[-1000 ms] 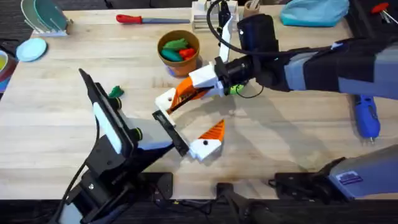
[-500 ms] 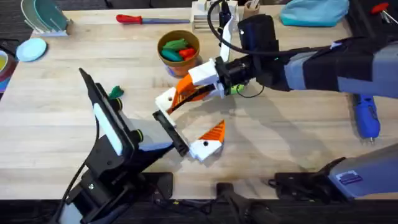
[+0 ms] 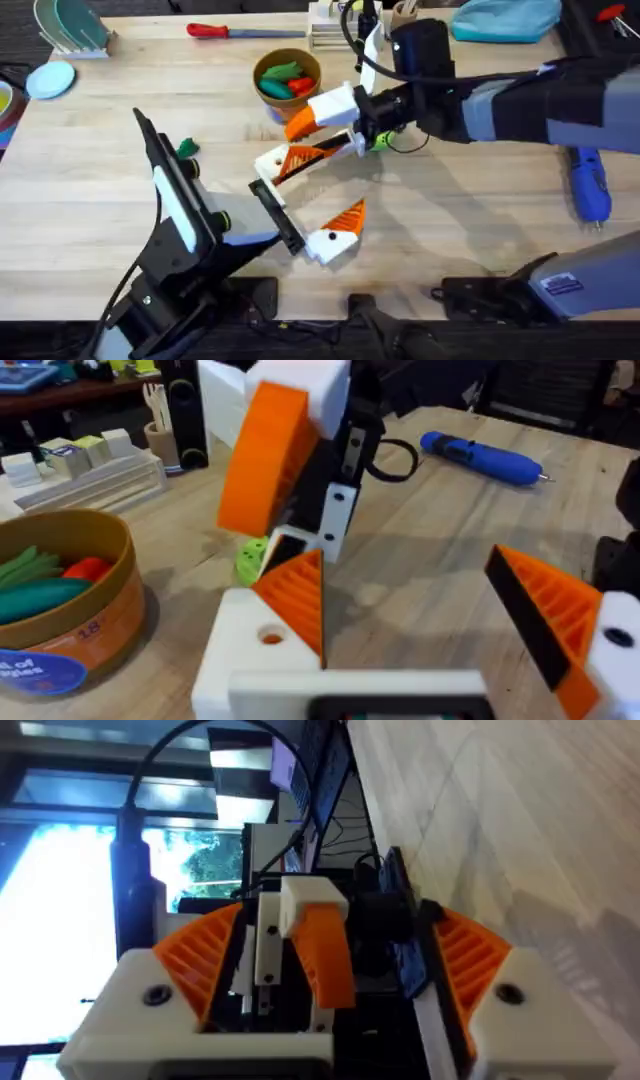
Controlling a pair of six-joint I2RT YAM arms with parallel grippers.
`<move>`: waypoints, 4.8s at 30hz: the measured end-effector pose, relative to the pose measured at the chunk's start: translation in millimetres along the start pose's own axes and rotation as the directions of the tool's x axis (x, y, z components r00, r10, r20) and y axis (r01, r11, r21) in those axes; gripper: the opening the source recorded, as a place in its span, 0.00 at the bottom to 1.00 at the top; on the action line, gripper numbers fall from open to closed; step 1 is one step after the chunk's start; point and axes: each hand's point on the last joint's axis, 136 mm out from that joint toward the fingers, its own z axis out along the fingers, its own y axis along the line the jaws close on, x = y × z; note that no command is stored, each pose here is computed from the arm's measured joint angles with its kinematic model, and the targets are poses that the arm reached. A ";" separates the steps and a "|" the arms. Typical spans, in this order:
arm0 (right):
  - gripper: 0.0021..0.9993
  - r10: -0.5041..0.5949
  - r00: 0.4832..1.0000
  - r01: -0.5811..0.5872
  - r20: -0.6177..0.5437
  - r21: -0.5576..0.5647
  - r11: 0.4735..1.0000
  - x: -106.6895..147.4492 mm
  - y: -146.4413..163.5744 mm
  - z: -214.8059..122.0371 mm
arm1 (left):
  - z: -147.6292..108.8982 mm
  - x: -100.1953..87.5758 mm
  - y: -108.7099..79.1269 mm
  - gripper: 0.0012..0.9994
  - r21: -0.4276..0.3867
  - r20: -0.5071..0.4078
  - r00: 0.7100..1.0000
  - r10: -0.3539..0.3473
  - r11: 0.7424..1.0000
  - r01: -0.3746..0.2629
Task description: Pick up the gripper from the table and insert it into the empty holder that is missing its gripper. Then pick up a screw, insert it into the mounting hole, and use the screwdriver to tighten it. Finally, clean up the table by picking up the vegetable and placing it into the bucket.
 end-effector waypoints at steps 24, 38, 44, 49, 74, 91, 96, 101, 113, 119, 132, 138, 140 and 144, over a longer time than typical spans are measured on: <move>0.99 -0.257 0.930 0.124 0.262 0.435 0.892 -72.3 18.7 -75.0 | 0.0 -0.1 -0.5 0.99 0.003 0.001 1.000 0.000 1.000 0.000; 0.99 -0.318 0.946 0.194 -0.071 0.907 0.375 -32.1 -35.9 -125.2 | 0.0 -0.1 -0.6 0.99 0.003 0.000 1.000 0.000 1.000 0.000; 0.99 -0.235 0.959 0.227 -0.157 0.924 0.309 -26.7 -74.5 -116.7 | 0.0 -0.1 -0.6 0.99 0.003 0.000 1.000 0.000 1.000 0.000; 0.84 -0.203 0.961 0.243 -0.187 0.924 0.295 -21.6 -84.8 -112.0 | 0.0 -0.1 -0.6 0.99 0.003 0.000 1.000 0.000 1.000 0.000; 0.47 -0.152 0.953 0.276 -0.263 0.958 0.077 -19.8 -116.3 -109.6 | 0.0 -0.1 -0.6 0.99 0.003 0.000 1.000 0.000 1.000 0.000; 0.21 -0.146 0.956 0.266 -0.253 0.961 0.079 -23.0 -127.9 -105.6 | 0.0 -0.1 -0.6 0.99 0.003 0.000 1.000 0.000 1.000 0.000; 0.12 -0.142 0.957 0.265 -0.252 0.961 0.079 -22.0 -128.0 -105.9 | 0.0 -0.1 -0.6 0.99 0.003 0.001 1.000 0.000 1.000 0.000; 0.01 -0.142 0.957 0.264 -0.252 0.961 0.079 -22.0 -128.0 -105.9 | 0.0 -0.1 -0.6 0.99 0.003 0.000 1.000 0.000 1.000 0.000; 0.00 -0.124 0.952 0.285 -0.280 0.958 0.020 -24.6 -118.5 -116.5 | 0.0 -0.1 -0.6 0.99 0.003 0.000 1.000 0.000 1.000 0.000; 0.00 -0.178 0.938 0.307 -0.298 0.951 0.026 -49.3 -80.7 -113.9 | 0.0 -0.1 -0.6 0.99 0.003 0.000 1.000 0.000 1.000 0.000; 0.00 -0.264 0.914 0.377 -0.308 0.885 0.273 -60.1 26.4 -80.8 | 0.0 -0.1 -0.7 0.99 0.004 0.000 1.000 0.000 1.000 0.000; 0.00 -0.315 0.877 0.454 -0.362 0.838 0.302 -47.4 59.6 -52.9 | 0.0 -0.1 -0.7 0.99 0.004 0.000 1.000 0.000 1.000 0.000; 0.00 -0.330 0.857 0.496 -0.397 0.811 0.312 -38.4 66.2 -35.7 | 0.0 -0.1 -0.7 0.99 0.004 0.000 1.000 0.000 1.000 0.000; 0.00 -0.344 0.823 0.556 -0.452 0.765 0.325 -20.7 73.6 -7.5 | 0.0 -0.1 -0.7 0.99 0.004 0.000 1.000 0.000 1.000 0.000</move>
